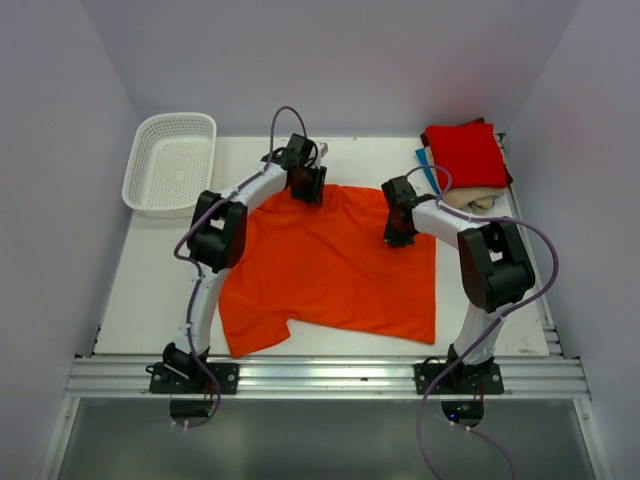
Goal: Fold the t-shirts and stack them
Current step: Flatten the tshirt out
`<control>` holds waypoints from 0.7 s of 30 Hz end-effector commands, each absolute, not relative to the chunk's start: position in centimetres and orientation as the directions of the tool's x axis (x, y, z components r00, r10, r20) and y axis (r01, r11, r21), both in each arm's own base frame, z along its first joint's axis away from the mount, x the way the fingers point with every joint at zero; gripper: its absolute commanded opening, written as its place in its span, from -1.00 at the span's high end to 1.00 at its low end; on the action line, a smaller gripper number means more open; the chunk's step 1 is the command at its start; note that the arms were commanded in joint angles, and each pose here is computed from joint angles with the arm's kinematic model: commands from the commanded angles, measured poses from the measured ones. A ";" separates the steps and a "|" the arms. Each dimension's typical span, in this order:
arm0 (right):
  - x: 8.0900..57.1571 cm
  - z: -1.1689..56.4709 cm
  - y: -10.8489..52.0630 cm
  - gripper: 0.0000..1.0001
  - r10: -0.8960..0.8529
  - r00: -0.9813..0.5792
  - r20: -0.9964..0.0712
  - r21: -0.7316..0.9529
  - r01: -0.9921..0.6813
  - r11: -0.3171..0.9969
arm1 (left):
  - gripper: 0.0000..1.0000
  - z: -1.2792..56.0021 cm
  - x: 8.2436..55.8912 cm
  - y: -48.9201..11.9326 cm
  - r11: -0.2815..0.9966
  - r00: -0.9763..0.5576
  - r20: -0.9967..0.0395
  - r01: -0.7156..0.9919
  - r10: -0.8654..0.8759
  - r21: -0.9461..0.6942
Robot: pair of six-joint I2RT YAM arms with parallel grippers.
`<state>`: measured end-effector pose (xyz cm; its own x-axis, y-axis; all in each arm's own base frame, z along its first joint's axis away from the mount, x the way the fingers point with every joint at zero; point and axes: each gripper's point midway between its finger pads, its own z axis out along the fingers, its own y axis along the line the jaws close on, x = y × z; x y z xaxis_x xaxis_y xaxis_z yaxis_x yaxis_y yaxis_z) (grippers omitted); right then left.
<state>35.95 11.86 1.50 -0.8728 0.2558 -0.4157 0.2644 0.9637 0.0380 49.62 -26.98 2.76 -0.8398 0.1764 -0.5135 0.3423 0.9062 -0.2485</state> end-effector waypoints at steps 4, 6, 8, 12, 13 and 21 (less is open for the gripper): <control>33.6 -0.8 11.8 1.00 0.242 -0.915 -0.323 0.011 0.252 0.968 | 0.08 2.8 50.1 -26.7 0.922 -0.808 -0.534 0.366 0.248 -0.126; 33.5 -0.9 11.8 1.00 0.242 -0.916 -0.320 0.010 0.252 0.968 | 0.10 2.8 50.0 -26.7 0.924 -0.805 -0.535 0.366 0.255 -0.110; 33.6 -0.9 11.8 1.00 0.240 -0.916 -0.321 0.010 0.251 0.968 | 0.13 2.5 50.2 -26.3 0.931 -0.805 -0.533 0.355 0.261 -0.080; 33.6 -1.0 11.6 1.00 0.245 -0.915 -0.321 0.010 0.255 0.967 | 0.36 2.2 50.4 -25.6 0.941 -0.805 -0.530 0.336 0.265 -0.040; 33.5 -1.0 11.6 1.00 0.244 -0.915 -0.320 0.009 0.255 0.967 | 0.40 2.3 50.6 -25.4 0.944 -0.803 -0.535 0.329 0.264 -0.028; 33.5 -1.3 11.3 1.00 0.242 -0.917 -0.317 -0.001 0.255 0.967 | 0.94 5.3 51.6 -24.3 0.960 -0.772 -0.587 0.279 0.244 0.032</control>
<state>35.97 11.78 1.47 -0.8732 0.2607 -0.4118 0.2669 0.9627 0.0436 50.42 -25.08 2.35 -0.8056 0.2474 -0.5383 0.3093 0.9506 -0.0259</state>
